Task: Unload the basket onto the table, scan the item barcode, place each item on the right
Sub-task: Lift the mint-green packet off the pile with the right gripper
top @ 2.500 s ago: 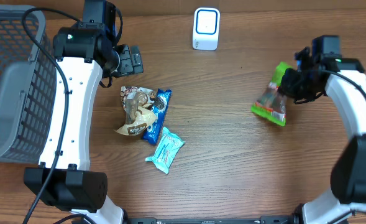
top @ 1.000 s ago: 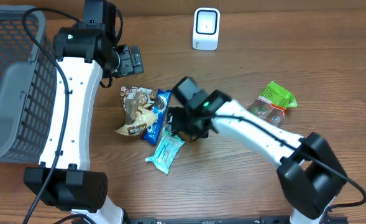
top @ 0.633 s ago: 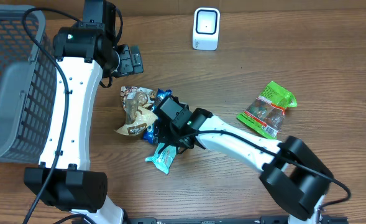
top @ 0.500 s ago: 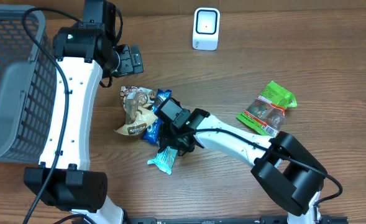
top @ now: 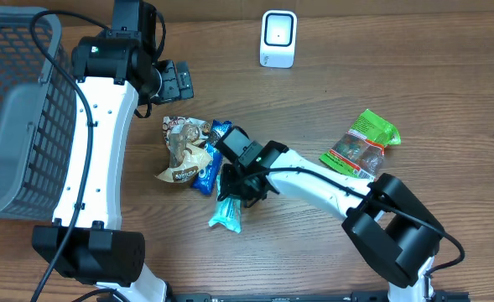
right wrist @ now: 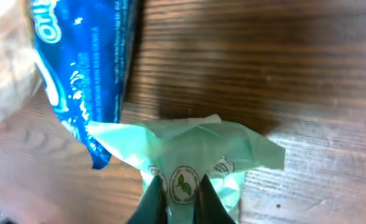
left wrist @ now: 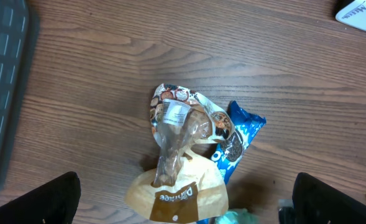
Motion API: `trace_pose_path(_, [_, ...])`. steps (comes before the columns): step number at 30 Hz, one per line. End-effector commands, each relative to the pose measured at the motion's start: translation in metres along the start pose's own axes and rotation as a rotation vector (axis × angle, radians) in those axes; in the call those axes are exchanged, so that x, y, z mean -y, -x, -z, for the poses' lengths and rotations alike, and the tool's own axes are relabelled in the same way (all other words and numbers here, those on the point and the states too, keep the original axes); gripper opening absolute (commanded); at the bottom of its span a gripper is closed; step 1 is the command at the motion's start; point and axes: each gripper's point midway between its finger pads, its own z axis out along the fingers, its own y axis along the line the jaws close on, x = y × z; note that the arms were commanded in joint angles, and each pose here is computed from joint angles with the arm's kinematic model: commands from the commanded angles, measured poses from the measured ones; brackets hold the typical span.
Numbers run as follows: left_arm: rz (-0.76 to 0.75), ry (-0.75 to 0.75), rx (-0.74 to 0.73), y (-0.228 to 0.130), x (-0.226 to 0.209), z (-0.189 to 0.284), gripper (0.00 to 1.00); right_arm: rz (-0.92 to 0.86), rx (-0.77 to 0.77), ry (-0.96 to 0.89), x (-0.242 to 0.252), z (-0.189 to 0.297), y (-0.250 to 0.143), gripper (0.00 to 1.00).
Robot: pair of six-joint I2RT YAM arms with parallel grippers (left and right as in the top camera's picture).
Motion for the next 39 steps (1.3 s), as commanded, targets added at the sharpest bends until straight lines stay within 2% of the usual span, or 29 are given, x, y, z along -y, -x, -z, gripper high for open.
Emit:
trace_pose_path(1, [0.004, -0.004, 0.027, 0.005, 0.0, 0.008, 1.0, 0.193, -0.062, 0.148, -0.013, 0.02, 0.016, 0.04])
trace_pose_path(3, [0.004, -0.004, 0.027, 0.005, 0.0, 0.008, 1.0, 0.26, -0.107, 0.252, -0.016, 0.035, 0.019, 0.04])
trace_pose_path(4, [0.004, -0.004, 0.027, 0.005, 0.0, 0.008, 1.0, 0.352, -0.173, 0.448, -0.023, 0.062, 0.019, 0.04])
trace_pose_path(6, [0.004, -0.004, 0.027, 0.005, 0.0, 0.008, 1.0, 0.41, -0.221, 0.717, -0.03, 0.102, 0.024, 0.04])
trace_pose_path(8, [0.004, -0.004, 0.027, 0.005, 0.0, 0.008, 1.0, 0.411, -0.222, 0.852, -0.028, 0.127, 0.033, 0.04])
trace_pose_path(16, [0.004, -0.004, 0.027, 0.005, 0.0, 0.008, 1.0, 0.393, -0.179, 1.153, -0.009, 0.193, 0.063, 0.04])
trace_pose_path(24, [0.004, -0.004, 0.027, 0.005, 0.0, 0.008, 1.0, 0.329, -0.115, 1.16, 0.016, 0.208, 0.088, 0.04])
trace_pose_path(27, [0.004, -0.004, 0.027, 0.005, 0.0, 0.008, 1.0, 0.322, -0.053, 1.044, 0.027, 0.191, 0.098, 0.04])
trace_pose_path(28, [0.004, -0.004, 0.027, 0.005, 0.0, 0.008, 1.0, 0.301, -0.035, 0.938, 0.033, 0.174, 0.101, 0.04])
trace_pose_path(32, [0.004, -0.004, 0.027, 0.005, 0.0, 0.008, 1.0, 0.349, -0.076, 0.813, 0.027, 0.145, 0.081, 0.04])
trace_pose_path(35, [0.004, -0.004, 0.027, 0.005, 0.0, 0.008, 1.0, 0.174, -0.061, 0.421, 0.065, 0.099, 0.09, 0.04])
trace_pose_path(37, [0.004, -0.004, 0.027, 0.005, 0.0, 0.008, 1.0, 0.034, 0.001, 0.045, 0.112, 0.076, 0.095, 0.04])
trace_pose_path(38, [0.004, -0.004, 0.027, 0.005, 0.0, 0.008, 1.0, 0.045, 0.025, -0.066, 0.122, 0.071, 0.093, 0.04])
trace_pose_path(39, [0.004, -0.004, 0.027, 0.005, 0.0, 0.008, 1.0, 0.061, 0.034, -0.101, 0.122, 0.069, 0.092, 0.04])
